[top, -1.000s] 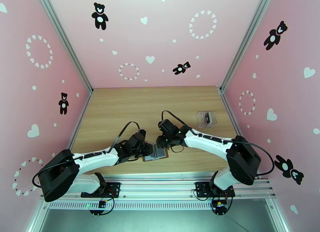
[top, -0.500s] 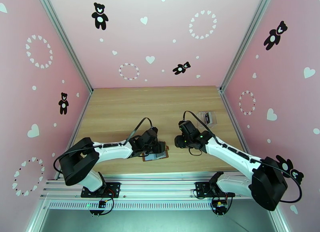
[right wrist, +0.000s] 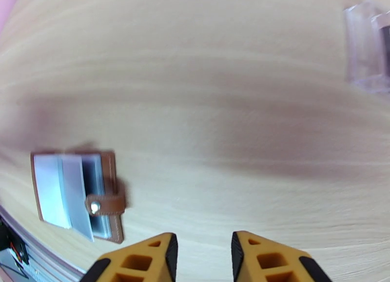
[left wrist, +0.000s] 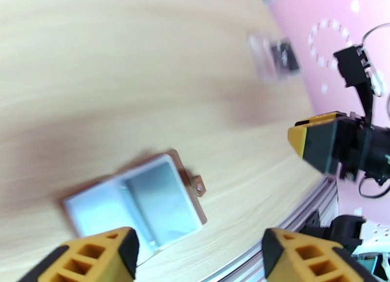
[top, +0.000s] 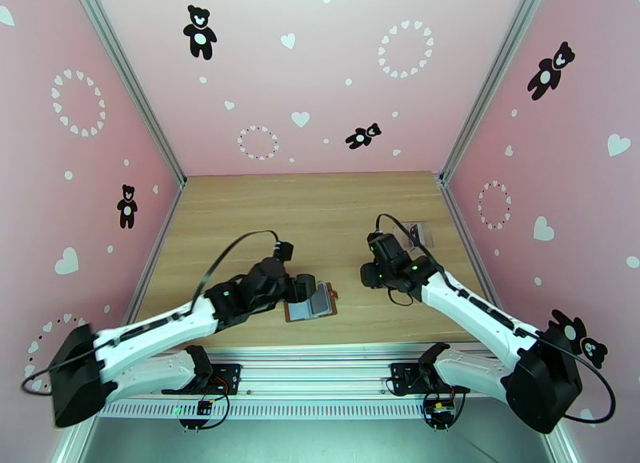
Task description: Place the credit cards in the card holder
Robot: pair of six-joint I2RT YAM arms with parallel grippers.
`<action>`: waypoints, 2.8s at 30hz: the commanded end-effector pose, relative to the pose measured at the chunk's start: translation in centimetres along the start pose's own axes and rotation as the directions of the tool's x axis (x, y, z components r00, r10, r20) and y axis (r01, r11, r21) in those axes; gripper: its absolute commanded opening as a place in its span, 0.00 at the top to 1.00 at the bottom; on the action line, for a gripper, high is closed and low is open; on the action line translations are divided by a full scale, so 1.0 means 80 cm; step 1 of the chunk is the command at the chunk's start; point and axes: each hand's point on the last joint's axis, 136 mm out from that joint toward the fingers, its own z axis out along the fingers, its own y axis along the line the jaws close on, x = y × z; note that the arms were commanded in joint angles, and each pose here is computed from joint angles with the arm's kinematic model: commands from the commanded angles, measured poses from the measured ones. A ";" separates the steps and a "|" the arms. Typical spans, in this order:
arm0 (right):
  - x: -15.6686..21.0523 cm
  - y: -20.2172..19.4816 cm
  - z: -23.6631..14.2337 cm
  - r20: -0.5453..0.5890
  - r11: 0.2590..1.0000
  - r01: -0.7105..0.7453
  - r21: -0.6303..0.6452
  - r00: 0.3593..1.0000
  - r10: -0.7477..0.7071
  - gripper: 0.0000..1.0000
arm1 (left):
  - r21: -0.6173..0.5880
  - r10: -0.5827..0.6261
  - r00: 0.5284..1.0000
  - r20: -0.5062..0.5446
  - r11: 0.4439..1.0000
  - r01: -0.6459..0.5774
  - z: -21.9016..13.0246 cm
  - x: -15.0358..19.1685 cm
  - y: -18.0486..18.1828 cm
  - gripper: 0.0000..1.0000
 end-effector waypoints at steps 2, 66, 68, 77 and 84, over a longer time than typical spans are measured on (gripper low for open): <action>-0.044 -0.053 -0.008 0.008 0.991 -0.027 0.134 1.000 0.026 0.54 | -0.275 0.059 0.998 -0.001 0.960 -0.057 -0.047 0.016 0.092 0.24; -0.121 -0.255 0.072 -0.277 0.878 -0.116 0.464 0.922 0.269 0.92 | -0.306 -0.002 1.000 -0.019 0.952 -0.004 -0.045 0.047 0.152 0.17; -0.124 -0.249 0.067 -0.264 0.884 -0.125 0.450 0.928 0.265 0.97 | -0.307 -0.003 1.000 -0.018 0.952 -0.003 -0.045 0.047 0.153 0.17; -0.138 -0.213 0.034 -0.208 0.928 -0.189 0.322 0.942 0.264 1.00 | -0.289 -0.013 1.000 -0.013 0.957 0.009 -0.044 0.046 0.148 0.17; -0.148 -0.087 0.008 -0.079 0.964 -0.252 -0.082 0.966 0.246 1.00 | -0.118 -0.039 0.999 -0.001 0.992 0.038 -0.034 0.042 0.109 0.17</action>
